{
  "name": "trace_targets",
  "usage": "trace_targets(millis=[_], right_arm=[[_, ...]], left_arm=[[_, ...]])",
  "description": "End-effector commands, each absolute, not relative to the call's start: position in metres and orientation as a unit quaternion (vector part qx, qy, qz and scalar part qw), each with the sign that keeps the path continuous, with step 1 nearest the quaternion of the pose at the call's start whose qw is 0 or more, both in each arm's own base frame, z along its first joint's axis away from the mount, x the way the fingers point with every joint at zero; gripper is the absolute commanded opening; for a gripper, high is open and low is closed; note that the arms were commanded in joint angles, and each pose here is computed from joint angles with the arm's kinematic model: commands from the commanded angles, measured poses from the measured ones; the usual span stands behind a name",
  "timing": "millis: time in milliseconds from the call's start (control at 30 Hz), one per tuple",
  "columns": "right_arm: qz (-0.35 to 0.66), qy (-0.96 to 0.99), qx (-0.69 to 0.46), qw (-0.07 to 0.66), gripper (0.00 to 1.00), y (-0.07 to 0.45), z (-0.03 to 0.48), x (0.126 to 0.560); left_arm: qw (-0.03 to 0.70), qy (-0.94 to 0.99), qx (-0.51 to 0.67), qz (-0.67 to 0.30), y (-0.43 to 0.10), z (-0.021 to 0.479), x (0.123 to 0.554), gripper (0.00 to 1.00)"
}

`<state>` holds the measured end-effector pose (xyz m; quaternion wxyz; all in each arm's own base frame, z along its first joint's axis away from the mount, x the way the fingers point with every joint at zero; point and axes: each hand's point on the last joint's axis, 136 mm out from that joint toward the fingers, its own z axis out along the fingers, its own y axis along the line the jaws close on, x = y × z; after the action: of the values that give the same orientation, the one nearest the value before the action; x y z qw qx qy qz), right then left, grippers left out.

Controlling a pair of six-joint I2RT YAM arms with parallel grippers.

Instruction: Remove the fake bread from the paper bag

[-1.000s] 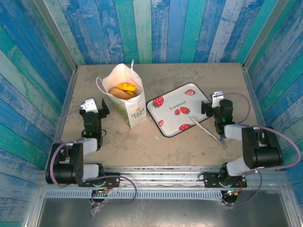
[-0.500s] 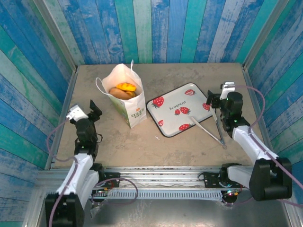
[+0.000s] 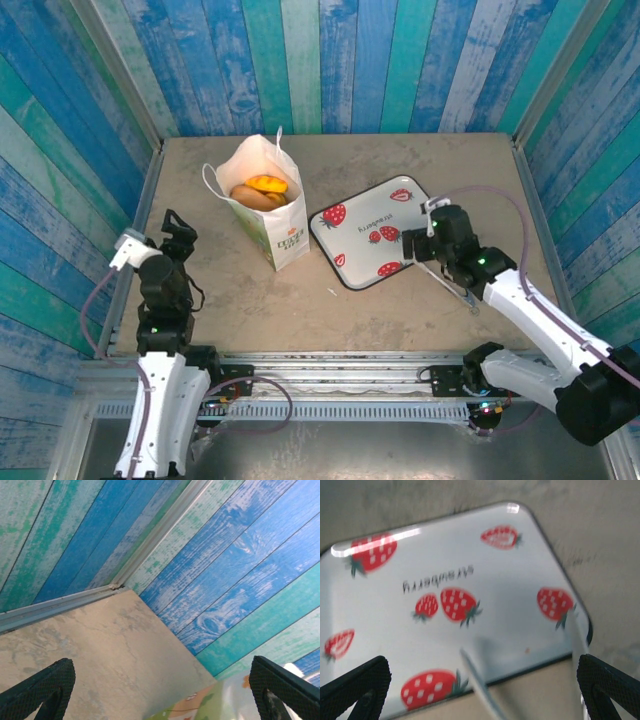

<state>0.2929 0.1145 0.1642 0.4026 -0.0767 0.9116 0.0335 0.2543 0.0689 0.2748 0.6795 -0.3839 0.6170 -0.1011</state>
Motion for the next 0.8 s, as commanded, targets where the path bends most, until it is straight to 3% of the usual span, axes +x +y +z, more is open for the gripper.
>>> trace_targets(millis=[0,333,767], right_arm=[[-0.009,0.935,-0.071,0.348,0.97,0.106,0.15,0.262],[0.031,0.955,-0.156,0.25,0.92,0.173,0.111,0.212],[0.057,0.967,-0.158,0.19,0.91,0.192,0.064,0.193]], left_arm=[[0.661,0.63,-0.387,-0.127,0.062,0.281,0.251,0.94],[0.628,0.643,-0.412,-0.155,0.056,0.3,0.245,0.94],[0.639,0.657,-0.347,-0.198,0.032,0.343,0.245,0.94]])
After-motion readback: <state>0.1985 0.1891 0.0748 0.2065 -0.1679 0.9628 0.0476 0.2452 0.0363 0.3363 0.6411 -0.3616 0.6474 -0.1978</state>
